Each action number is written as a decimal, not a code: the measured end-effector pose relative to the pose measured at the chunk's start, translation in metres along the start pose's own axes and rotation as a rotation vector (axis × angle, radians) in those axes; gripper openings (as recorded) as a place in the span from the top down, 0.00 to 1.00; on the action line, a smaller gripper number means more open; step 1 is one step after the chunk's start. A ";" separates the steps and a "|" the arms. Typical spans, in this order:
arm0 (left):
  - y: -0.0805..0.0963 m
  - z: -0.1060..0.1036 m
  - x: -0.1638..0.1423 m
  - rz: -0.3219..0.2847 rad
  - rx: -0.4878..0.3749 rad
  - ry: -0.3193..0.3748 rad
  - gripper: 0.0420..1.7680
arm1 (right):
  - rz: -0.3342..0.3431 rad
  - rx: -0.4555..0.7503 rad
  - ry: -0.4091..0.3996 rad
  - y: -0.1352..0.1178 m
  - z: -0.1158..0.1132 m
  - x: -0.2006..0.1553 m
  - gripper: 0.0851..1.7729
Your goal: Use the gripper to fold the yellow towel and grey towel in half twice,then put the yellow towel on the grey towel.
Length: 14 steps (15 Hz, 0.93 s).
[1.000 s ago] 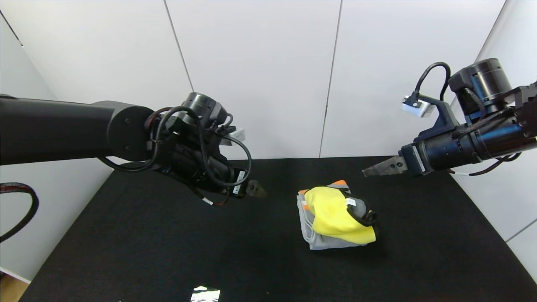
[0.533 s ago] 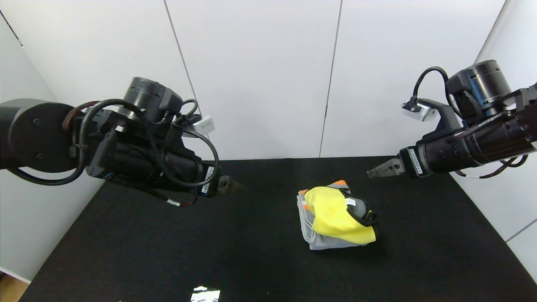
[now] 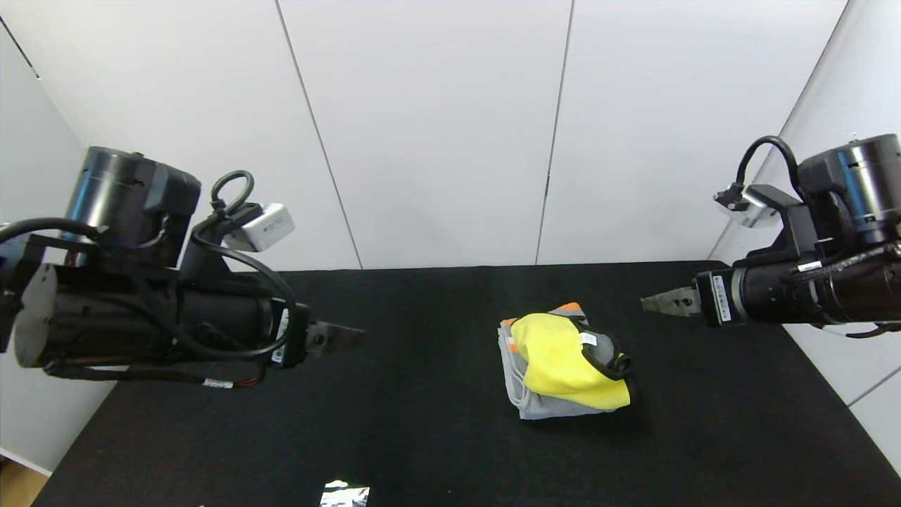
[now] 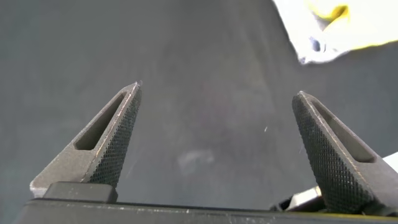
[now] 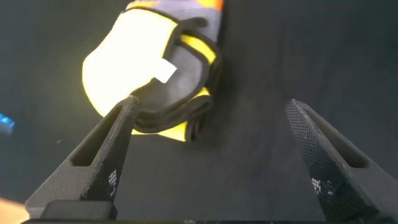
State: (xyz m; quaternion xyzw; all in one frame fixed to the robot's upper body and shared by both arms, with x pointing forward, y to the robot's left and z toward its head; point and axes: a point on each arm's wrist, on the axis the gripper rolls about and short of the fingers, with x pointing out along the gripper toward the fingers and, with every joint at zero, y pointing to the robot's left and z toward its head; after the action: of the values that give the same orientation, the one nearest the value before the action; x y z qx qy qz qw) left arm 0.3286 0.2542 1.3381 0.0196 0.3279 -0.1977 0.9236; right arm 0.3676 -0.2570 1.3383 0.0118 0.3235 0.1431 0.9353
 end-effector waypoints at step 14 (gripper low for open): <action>0.002 -0.098 -0.110 0.097 -0.019 -0.169 0.03 | -0.035 0.010 -0.252 -0.008 -0.126 -0.117 0.04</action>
State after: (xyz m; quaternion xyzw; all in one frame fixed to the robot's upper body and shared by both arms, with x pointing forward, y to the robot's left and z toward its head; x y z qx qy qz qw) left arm 0.1933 0.3107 1.3286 0.0102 0.2495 -0.1506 0.9565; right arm 0.2056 -0.3062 1.3085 0.0285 0.2042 0.1224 0.9708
